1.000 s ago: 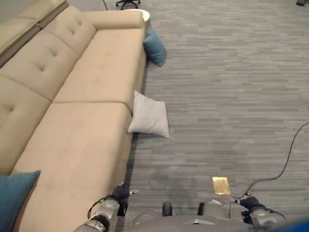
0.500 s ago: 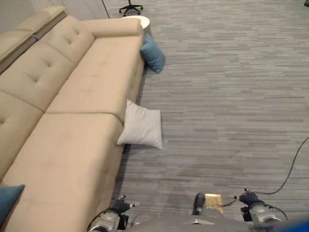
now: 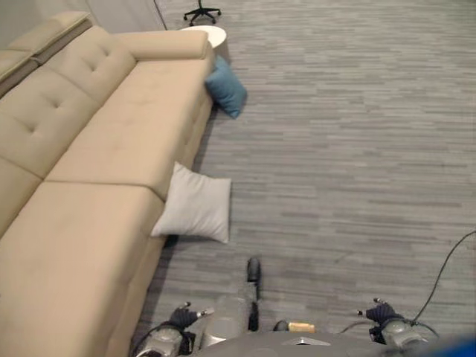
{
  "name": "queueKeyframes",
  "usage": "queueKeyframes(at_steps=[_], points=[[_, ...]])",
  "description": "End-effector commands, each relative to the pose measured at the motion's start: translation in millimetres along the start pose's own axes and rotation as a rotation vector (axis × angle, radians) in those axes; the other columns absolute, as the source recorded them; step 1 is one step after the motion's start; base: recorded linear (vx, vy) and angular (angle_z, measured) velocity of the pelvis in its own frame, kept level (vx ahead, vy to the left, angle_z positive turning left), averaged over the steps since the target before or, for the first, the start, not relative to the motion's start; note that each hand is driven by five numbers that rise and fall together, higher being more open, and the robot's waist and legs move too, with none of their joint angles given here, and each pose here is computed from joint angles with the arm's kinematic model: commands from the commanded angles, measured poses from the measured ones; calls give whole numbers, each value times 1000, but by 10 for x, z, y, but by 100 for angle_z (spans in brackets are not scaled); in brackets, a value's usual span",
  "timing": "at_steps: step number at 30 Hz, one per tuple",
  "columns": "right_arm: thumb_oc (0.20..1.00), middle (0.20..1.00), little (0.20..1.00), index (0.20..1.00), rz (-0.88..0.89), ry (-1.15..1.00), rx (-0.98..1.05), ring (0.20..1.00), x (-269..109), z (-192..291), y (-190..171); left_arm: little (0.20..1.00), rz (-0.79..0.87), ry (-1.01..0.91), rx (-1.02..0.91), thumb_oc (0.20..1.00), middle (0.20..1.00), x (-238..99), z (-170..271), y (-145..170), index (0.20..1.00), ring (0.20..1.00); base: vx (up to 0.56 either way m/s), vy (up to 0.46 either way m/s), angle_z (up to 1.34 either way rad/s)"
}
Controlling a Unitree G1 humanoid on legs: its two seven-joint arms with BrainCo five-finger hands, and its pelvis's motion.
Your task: Pick up all the scattered cushions and arrange them neatly on the sofa.
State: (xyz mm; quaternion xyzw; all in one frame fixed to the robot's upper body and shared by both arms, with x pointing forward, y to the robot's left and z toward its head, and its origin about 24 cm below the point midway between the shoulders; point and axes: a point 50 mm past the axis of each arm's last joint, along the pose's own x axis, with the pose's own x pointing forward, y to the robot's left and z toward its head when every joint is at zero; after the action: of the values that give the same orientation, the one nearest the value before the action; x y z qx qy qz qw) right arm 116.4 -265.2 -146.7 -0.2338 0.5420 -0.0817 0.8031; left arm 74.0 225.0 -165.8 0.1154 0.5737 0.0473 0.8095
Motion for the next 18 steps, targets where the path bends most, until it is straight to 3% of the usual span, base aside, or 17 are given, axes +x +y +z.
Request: queueKeyframes(at_steps=[1,8,14,18], points=[[1000,1000,1000,1000,-30,-18,5,1000,0,-36,-133,1000,-9,-52,14,1000,1000,31,192,13,1000,1000,253,72,-20],[1000,1000,1000,1000,-45,-49,2,1000,16,58,-210,1000,2,-102,19,1000,1000,40,339,57,1000,1000,282,134,0],[1000,1000,1000,1000,-37,-68,8,1000,20,120,-200,1000,6,-171,44,1000,1000,49,547,51,1000,1000,361,-139,93],[1000,1000,1000,1000,-32,-45,1,1000,7,16,-175,1000,1,-136,19,1000,1000,50,451,-6,1000,1000,269,-164,120]])
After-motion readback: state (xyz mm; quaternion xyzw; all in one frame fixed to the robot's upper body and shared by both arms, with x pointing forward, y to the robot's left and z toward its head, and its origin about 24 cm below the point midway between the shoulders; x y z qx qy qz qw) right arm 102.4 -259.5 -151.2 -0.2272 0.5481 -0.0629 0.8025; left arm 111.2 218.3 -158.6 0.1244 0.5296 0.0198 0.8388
